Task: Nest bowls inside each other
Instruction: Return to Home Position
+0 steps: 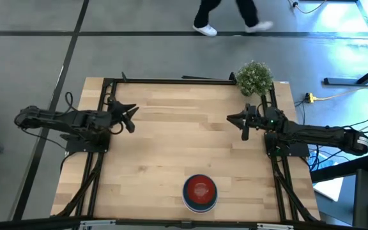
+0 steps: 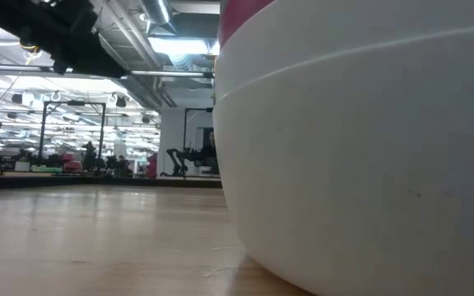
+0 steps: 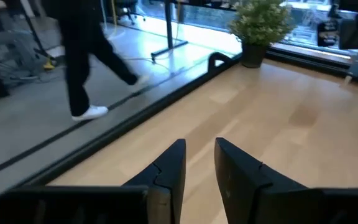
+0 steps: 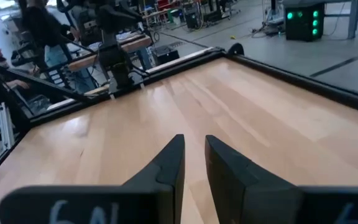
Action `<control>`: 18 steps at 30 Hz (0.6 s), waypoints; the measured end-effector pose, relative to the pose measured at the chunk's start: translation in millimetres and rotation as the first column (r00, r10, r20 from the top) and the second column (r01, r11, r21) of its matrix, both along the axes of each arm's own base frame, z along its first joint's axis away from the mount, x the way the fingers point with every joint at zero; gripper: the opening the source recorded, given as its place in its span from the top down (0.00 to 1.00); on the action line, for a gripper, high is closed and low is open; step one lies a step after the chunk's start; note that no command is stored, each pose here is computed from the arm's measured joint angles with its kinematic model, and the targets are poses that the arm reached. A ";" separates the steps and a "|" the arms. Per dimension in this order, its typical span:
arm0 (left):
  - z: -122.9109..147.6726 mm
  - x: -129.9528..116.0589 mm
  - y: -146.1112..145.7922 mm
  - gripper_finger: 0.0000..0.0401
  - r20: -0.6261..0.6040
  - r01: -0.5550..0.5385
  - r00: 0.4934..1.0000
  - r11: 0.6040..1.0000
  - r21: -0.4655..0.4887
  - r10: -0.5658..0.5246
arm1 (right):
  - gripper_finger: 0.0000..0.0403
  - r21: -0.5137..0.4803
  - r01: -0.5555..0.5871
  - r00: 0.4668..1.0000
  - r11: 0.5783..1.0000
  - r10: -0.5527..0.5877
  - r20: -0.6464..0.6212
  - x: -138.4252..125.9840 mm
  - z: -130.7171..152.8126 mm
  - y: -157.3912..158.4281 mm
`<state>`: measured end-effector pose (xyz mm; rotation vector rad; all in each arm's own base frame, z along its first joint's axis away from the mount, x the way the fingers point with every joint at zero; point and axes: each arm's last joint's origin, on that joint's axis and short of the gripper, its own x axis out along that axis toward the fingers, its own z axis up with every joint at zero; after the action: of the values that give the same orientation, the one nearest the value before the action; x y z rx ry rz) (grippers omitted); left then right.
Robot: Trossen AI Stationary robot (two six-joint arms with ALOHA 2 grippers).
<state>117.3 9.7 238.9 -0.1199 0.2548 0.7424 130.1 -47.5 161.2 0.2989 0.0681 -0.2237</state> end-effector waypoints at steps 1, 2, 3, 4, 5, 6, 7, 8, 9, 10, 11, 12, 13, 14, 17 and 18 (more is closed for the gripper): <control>-0.7 -1.9 1.5 0.80 0.001 -0.008 1.000 1.000 0.008 0.008 | 0.84 0.004 0.004 1.000 1.000 -0.004 0.005 -0.8 -1.7 -0.1; -1.7 -3.7 3.0 0.80 -0.002 -0.017 1.000 1.000 0.017 0.017 | 0.84 0.003 0.008 1.000 1.000 -0.008 0.008 -1.2 -2.0 -0.5; -3.2 -5.7 4.5 0.80 -0.002 -0.027 1.000 0.999 0.023 0.027 | 0.84 -0.003 0.013 1.000 1.000 -0.013 0.010 -1.5 -1.7 -1.2; -5.4 -7.8 6.1 0.80 -0.002 -0.037 0.999 0.999 0.030 0.037 | 0.84 -0.017 0.020 1.000 1.000 -0.020 0.009 -1.9 -1.5 -2.4; -7.9 -9.5 7.5 0.80 -0.002 -0.043 0.999 0.998 0.036 0.043 | 0.84 -0.021 0.032 0.999 0.999 -0.032 0.012 -2.4 -1.2 -3.7; -10.3 -11.2 8.9 0.80 0.004 -0.046 0.999 0.998 0.037 0.046 | 0.84 -0.028 0.053 0.998 0.998 -0.052 0.019 -3.0 -0.4 -5.5; -13.1 -12.7 10.3 0.80 0.010 -0.045 0.999 0.998 0.039 0.045 | 0.84 -0.034 0.075 0.997 0.997 -0.074 0.030 -3.6 0.8 -7.3; -16.2 -13.9 11.6 0.80 0.020 -0.044 0.999 0.998 0.041 0.043 | 0.84 -0.043 0.099 0.994 0.994 -0.097 0.040 -4.4 1.9 -9.3; -19.6 -14.9 13.2 0.80 0.029 -0.048 0.998 0.998 0.045 0.047 | 0.84 -0.057 0.121 0.992 0.991 -0.118 0.050 -5.3 3.1 -11.4; -22.8 -16.2 14.7 0.80 0.035 -0.056 0.998 0.997 0.051 0.054 | 0.84 -0.068 0.140 0.989 0.988 -0.136 0.060 -6.2 4.4 -13.5; -25.9 -17.5 16.4 0.80 0.038 -0.066 0.997 0.996 0.057 0.064 | 0.84 -0.075 0.156 0.986 0.985 -0.151 0.068 -7.2 5.4 -15.5; -28.3 -18.4 18.1 0.80 0.042 -0.076 0.996 0.995 0.067 0.074 | 0.84 -0.077 0.174 0.983 0.982 -0.169 0.070 -8.4 5.6 -17.7; -30.5 -19.0 20.0 0.80 0.048 -0.090 0.995 0.993 0.076 0.087 | 0.84 -0.077 0.194 0.980 0.978 -0.189 0.068 -9.7 5.5 -20.1; -33.5 -19.5 21.8 0.80 0.050 -0.103 0.994 0.991 0.085 0.099 | 0.84 -0.077 0.212 0.976 0.974 -0.208 0.065 -11.0 5.1 -22.4; -41.1 -20.6 26.9 0.80 0.050 -0.128 0.991 0.987 0.099 0.123 | 0.84 -0.093 0.270 0.963 0.958 -0.267 0.046 -15.5 3.6 -29.8; -42.3 -20.8 28.7 0.80 0.055 -0.135 0.990 0.986 0.100 0.130 | 0.84 -0.099 0.290 0.957 0.952 -0.287 0.043 -17.2 3.4 -32.3</control>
<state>96.5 38.4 196.6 -0.0564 0.1626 0.8821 113.0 -79.8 164.6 0.2064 -0.0157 -0.5126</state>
